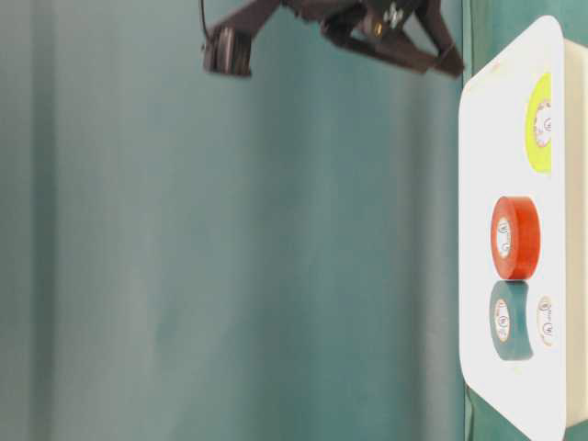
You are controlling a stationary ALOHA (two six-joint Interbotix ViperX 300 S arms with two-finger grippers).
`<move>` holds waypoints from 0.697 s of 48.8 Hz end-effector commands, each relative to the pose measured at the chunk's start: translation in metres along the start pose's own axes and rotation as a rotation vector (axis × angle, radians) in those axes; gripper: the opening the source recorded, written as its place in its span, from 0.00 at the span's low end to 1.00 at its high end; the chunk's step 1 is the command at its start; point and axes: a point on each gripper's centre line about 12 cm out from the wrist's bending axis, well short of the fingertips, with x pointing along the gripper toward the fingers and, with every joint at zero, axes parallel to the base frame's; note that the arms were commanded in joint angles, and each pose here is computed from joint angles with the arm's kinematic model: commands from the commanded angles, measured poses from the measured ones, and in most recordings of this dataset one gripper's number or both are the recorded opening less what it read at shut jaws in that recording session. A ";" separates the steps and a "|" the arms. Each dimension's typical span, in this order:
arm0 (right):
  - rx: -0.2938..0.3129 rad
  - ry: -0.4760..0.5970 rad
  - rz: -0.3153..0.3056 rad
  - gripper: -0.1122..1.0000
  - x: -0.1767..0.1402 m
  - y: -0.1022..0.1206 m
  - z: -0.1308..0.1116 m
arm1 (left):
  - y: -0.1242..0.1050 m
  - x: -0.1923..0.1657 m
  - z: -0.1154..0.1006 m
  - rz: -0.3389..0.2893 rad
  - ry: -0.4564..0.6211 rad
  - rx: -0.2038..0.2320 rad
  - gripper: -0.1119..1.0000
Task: Put the tape into the white case with the right arm.
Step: 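Retract the open right gripper to the right of the tray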
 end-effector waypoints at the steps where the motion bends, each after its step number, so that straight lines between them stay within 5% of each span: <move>1: 0.001 -0.047 0.011 0.65 -0.013 0.000 0.001 | 0.000 0.001 0.005 0.003 -0.011 -0.002 0.10; 22: 0.005 -0.128 0.088 0.65 -0.033 0.008 -0.026 | 0.000 0.001 0.005 0.003 -0.009 -0.002 0.10; 34: -0.039 -0.189 0.206 0.65 -0.037 0.035 -0.031 | 0.000 0.001 0.005 0.003 -0.011 -0.004 0.10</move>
